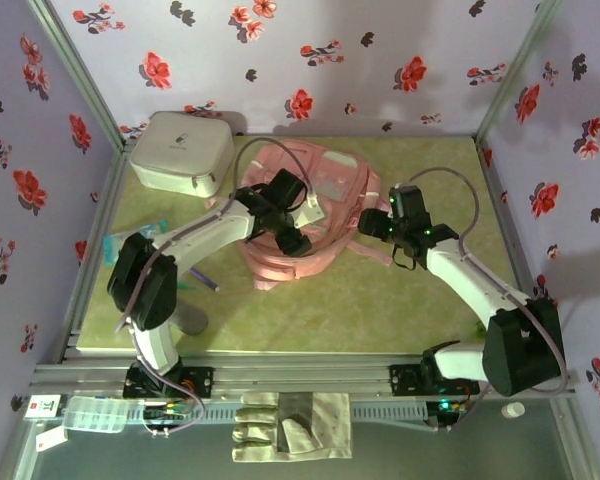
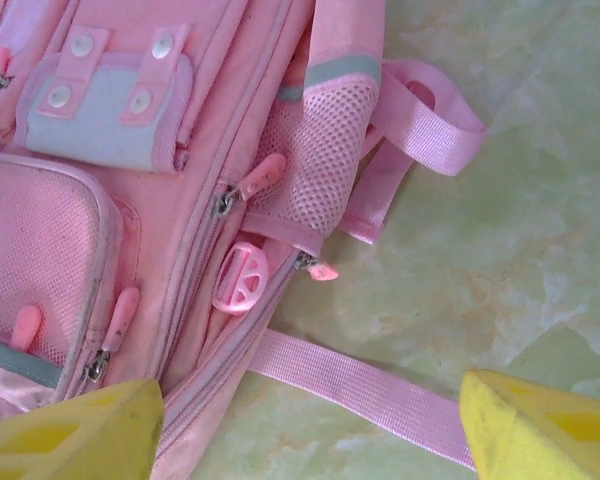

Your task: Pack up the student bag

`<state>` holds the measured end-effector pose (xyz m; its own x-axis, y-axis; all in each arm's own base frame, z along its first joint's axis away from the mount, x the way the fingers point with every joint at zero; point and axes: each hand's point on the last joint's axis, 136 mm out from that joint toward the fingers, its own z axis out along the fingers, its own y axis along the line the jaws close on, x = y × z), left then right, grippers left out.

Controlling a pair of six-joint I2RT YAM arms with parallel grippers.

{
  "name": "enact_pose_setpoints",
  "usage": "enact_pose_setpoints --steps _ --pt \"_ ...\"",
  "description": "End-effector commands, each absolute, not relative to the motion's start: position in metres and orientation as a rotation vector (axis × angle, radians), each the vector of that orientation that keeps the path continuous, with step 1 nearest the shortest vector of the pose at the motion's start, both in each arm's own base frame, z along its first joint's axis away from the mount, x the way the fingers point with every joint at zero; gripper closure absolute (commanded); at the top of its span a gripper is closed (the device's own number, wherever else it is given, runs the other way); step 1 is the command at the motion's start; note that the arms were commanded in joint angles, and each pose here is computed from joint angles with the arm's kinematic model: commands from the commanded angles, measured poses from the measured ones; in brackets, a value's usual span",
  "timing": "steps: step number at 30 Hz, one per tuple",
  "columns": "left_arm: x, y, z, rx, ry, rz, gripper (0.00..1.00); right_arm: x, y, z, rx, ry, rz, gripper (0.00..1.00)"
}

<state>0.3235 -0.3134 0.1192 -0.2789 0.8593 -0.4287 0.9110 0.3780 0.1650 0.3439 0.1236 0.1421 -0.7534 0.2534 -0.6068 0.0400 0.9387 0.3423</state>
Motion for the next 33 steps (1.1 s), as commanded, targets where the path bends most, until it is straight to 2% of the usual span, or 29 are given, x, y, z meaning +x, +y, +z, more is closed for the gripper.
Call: enact_pose_setpoints --steps 1,7,10,17,21,26,31,33 --pt "0.326 -0.314 0.100 1.700 2.157 -0.059 0.27 0.346 0.128 0.156 0.219 2.341 0.465 0.20" --pt "0.339 -0.330 0.085 1.735 2.126 -0.063 0.33 0.345 0.127 0.153 0.238 2.341 0.463 0.19" --pt "0.345 -0.334 0.085 1.733 2.102 -0.044 0.40 0.344 0.125 0.152 0.242 2.338 0.456 0.18" --pt "0.354 -0.339 0.109 1.671 2.049 -0.034 0.70 0.346 0.125 0.151 0.239 2.338 0.449 0.18" --pt "0.353 -0.340 0.126 1.642 2.000 -0.053 0.84 0.350 0.134 0.149 0.219 2.340 0.496 0.18" --pt "0.345 -0.342 0.155 1.593 1.921 -0.115 0.92 0.365 0.153 0.155 0.203 2.302 0.685 0.20" --pt "0.334 -0.341 0.184 1.524 1.840 -0.178 1.00 0.386 0.167 0.159 0.174 2.302 0.760 0.25" --pt "0.332 -0.339 0.194 1.487 1.816 -0.194 1.00 0.394 0.172 0.157 0.160 2.310 0.779 0.28"
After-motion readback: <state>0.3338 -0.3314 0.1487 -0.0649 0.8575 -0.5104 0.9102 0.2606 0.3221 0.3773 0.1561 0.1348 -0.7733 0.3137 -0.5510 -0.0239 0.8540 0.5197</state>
